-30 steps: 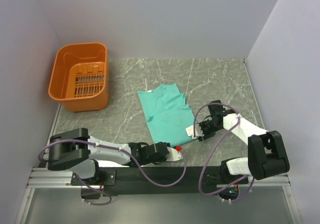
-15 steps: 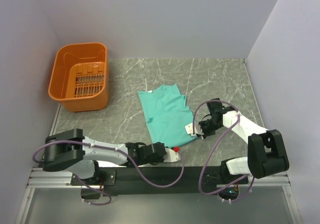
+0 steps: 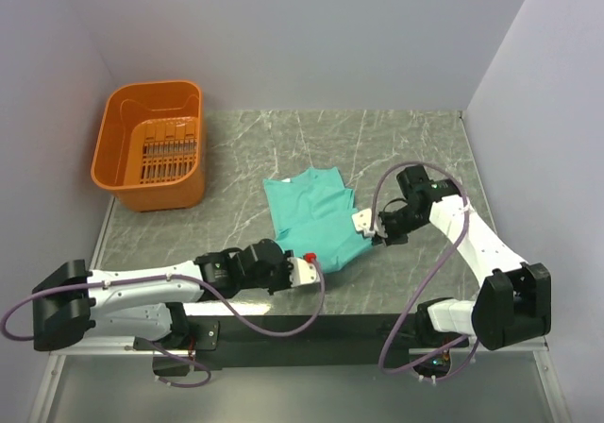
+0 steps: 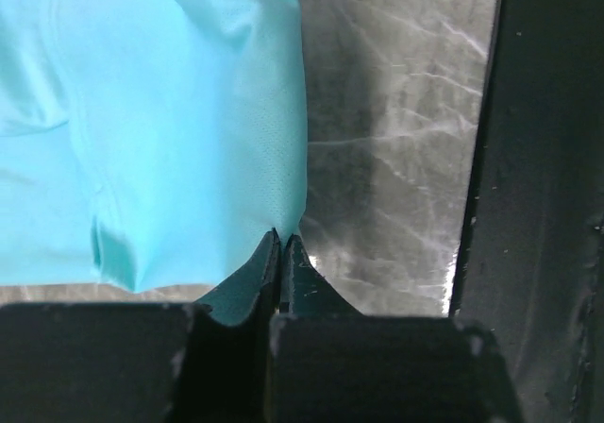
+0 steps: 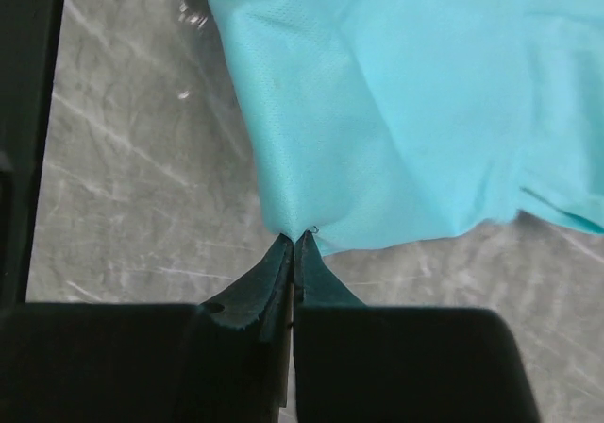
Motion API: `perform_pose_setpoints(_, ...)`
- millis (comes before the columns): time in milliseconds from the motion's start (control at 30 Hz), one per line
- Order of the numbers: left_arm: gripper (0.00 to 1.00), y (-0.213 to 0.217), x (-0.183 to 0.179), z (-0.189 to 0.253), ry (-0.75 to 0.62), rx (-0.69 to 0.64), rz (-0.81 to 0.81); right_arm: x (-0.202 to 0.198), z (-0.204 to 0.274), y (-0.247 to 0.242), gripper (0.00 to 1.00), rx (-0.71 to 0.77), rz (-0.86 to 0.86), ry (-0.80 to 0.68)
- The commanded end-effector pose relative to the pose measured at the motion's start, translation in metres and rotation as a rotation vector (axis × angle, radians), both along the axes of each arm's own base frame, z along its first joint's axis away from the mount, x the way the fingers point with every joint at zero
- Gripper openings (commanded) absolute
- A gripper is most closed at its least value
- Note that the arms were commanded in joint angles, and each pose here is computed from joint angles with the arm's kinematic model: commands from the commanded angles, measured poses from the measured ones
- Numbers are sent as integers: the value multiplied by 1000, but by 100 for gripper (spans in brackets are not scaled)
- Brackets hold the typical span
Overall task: Fold and stack the t-shirts
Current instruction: Fold the tshirt
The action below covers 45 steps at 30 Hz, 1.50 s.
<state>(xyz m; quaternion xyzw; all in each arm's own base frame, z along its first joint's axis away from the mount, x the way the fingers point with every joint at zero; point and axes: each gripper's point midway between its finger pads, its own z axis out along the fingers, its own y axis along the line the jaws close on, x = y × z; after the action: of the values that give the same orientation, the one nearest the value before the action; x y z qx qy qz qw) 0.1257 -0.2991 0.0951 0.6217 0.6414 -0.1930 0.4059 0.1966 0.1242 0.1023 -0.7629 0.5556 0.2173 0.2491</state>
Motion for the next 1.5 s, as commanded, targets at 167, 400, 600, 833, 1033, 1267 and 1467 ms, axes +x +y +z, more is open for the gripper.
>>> perform_pose_setpoints(167,0,6,30,42,19,-109,-29,29,55,26,0,125,-95,77)
perform_pose_setpoints(400,0,21,84,76,-38,-156,34,67,77,41,0,173,-169,154)
perform_pose_setpoints(600,0,30,127,104,-72,-206,66,96,91,55,0,231,-225,249)
perform_pose_setpoints(833,0,35,164,124,-92,-273,85,130,107,70,0,329,-295,340)
perform_pose_setpoints(1033,0,46,197,126,-78,-318,143,171,112,73,0,378,-412,368)
perform_pose_setpoints(1267,1,71,243,105,-43,-341,289,213,96,85,0,411,-556,460)
perform_pose_setpoints(1467,1,88,274,83,-6,-339,423,251,80,92,0,459,-727,500)
